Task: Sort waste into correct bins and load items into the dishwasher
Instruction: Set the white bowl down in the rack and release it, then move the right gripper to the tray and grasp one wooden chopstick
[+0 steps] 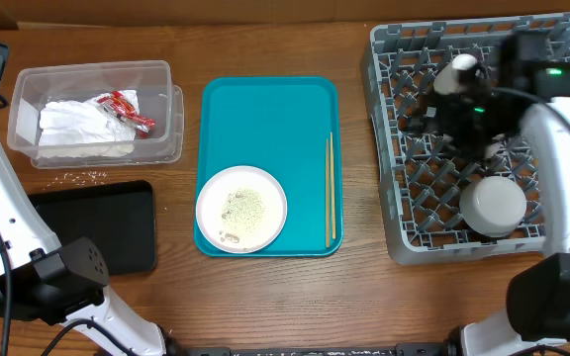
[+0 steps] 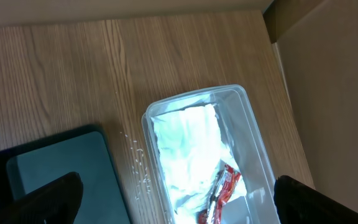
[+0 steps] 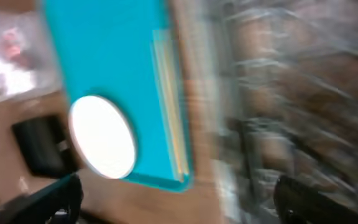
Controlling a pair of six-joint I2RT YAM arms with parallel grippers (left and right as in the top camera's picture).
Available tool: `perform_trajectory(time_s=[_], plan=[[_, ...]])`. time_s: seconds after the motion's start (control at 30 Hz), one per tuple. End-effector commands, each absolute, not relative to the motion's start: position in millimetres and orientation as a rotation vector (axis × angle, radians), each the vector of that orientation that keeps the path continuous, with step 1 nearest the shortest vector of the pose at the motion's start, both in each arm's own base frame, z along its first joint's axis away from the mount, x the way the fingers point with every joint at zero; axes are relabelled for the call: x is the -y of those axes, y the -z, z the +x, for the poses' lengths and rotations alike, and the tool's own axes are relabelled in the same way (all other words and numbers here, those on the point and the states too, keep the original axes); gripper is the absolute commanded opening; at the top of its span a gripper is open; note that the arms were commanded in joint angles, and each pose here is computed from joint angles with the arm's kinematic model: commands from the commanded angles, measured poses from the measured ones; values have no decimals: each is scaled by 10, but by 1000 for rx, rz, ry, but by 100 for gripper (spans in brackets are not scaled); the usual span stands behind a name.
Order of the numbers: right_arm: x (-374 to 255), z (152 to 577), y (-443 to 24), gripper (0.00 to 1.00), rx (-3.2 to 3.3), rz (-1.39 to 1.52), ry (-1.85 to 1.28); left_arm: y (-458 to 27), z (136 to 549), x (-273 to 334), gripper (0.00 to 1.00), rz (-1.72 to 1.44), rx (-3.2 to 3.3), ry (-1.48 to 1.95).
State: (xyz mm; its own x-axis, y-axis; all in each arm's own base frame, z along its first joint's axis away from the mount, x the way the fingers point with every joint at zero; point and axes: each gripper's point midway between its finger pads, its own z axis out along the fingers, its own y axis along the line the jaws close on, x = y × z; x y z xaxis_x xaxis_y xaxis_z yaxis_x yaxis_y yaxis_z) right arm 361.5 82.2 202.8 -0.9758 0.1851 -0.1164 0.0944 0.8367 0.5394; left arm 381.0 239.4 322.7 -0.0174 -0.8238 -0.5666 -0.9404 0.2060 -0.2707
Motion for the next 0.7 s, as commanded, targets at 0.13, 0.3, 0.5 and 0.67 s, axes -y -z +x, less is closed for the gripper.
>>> perform_trajectory(time_s=[0.13, 0.3, 0.5, 0.67], plan=[[-1843, 3668, -2536, 70, -2593, -241, -1155, -3198, 3832, -2395, 100, -1629, -1871, -259], [-2094, 3726, -2603, 51, -2527, -325, -1151, -3198, 3832, -2395, 100, -1629, -1871, -259], [-1866, 3996, -2067, 61, -2693, 32, -631, -3198, 3832, -2395, 100, -1629, -1871, -259], [-2073, 4011, -1712, 77, -2741, -37, -448, -3198, 3832, -2395, 100, -1629, -1871, -259]])
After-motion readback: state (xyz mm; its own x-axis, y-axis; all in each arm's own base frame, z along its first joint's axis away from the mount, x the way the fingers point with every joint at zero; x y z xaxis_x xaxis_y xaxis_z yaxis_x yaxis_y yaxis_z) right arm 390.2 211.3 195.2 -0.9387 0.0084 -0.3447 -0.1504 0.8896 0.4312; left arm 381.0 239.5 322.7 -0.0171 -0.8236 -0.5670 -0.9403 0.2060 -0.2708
